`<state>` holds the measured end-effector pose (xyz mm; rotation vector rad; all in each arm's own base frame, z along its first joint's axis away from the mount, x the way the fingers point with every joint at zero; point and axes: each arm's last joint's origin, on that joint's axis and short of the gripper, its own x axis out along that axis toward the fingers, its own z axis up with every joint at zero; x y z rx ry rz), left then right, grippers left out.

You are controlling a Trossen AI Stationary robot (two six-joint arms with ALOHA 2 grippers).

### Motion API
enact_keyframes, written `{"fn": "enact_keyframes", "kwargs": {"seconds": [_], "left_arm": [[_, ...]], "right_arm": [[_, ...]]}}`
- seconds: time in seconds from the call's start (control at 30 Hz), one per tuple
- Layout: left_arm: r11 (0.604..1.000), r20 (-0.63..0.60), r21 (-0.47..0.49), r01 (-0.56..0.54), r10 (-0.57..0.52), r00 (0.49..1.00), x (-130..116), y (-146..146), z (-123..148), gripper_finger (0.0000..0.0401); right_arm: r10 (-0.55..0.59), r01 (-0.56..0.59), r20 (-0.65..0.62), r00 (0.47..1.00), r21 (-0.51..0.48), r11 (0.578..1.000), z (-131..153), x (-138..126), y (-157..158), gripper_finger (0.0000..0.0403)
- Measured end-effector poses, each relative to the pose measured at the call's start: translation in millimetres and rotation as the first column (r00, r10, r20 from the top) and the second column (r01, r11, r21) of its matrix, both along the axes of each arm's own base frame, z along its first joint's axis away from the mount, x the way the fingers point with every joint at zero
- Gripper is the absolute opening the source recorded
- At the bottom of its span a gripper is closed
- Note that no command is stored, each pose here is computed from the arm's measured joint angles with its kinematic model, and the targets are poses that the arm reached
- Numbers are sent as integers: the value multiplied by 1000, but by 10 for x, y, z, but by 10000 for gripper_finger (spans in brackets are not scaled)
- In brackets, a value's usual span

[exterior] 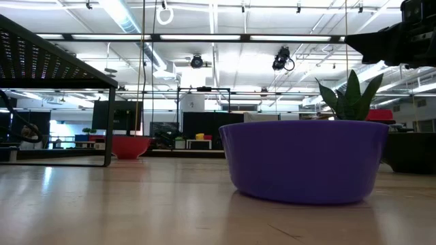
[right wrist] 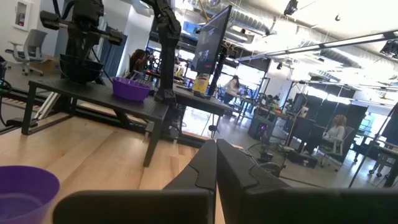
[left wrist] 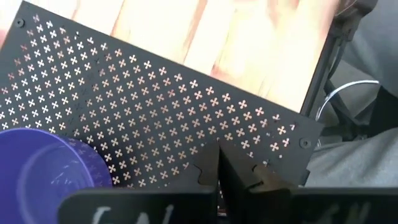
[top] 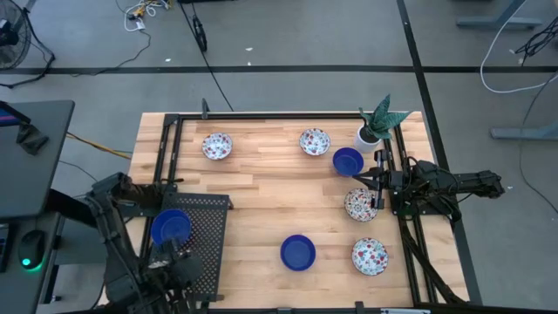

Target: Pick & Place Mini bowls

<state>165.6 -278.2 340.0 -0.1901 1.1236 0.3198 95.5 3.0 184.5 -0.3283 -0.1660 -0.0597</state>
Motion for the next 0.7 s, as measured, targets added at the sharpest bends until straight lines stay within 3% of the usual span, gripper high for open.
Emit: {"fn": "enact_keyframes", "kwargs": {"seconds": [0.2,0.47,0.7], "left_arm": [[1000,38,6,-6,5,999,-54,-32,3,4],[999,12,49,-10,10,1000,-81,-58,-262,3],[997,43,72,-8,5,999,-83,-54,-265,8]], "right_arm": [[0,0,0,1000,0,1000,0,0,0,9],[0,0,0,1000,0,1000,0,0,0,9],[0,0,0,1000,0,1000,0,0,0,9]]}}
